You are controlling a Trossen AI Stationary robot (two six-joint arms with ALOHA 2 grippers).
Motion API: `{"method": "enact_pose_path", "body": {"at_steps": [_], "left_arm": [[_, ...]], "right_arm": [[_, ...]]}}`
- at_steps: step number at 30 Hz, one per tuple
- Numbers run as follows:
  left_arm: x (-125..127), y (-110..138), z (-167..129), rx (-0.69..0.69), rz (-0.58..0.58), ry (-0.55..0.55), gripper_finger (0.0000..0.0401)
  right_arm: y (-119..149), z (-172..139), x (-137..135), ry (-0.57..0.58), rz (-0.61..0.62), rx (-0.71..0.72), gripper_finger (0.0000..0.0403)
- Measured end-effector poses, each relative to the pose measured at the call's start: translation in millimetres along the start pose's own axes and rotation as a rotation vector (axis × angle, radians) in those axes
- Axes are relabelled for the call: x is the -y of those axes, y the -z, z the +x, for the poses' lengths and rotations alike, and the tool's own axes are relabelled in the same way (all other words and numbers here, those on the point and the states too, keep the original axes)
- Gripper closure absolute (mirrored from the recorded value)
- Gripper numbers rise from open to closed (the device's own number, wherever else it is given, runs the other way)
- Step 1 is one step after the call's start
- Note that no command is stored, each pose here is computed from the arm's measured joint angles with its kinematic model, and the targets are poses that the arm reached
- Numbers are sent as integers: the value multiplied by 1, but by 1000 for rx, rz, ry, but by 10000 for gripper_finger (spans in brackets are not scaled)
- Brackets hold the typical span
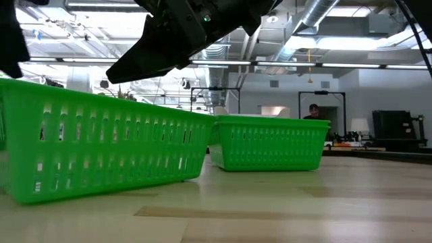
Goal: Stack baskets by color
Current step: Stack the left green bin on the top green bin
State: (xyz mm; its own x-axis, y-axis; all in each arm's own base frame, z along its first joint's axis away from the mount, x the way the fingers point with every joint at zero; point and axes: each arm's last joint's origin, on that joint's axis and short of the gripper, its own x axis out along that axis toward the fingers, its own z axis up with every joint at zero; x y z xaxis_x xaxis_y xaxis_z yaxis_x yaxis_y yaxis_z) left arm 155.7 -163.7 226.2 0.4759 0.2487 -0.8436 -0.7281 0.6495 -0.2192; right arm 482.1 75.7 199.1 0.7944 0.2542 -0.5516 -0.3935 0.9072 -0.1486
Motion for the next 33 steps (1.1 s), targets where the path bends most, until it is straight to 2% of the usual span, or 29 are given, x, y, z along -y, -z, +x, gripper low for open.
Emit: {"method": "enact_pose_path", "body": {"at_steps": [12,26,33], "left_arm": [[-15,-14,-14,101,2,1,177],[-15,-15,-15,109,-18,1,177],[-15,-15,-15,110,-19,0,177]], "right_arm": [[-1,2,0,-10,-47,28,184],[-2,3,-3,-43,-89,48,184],[2,4,-8,-75,-102,0,184]]}}
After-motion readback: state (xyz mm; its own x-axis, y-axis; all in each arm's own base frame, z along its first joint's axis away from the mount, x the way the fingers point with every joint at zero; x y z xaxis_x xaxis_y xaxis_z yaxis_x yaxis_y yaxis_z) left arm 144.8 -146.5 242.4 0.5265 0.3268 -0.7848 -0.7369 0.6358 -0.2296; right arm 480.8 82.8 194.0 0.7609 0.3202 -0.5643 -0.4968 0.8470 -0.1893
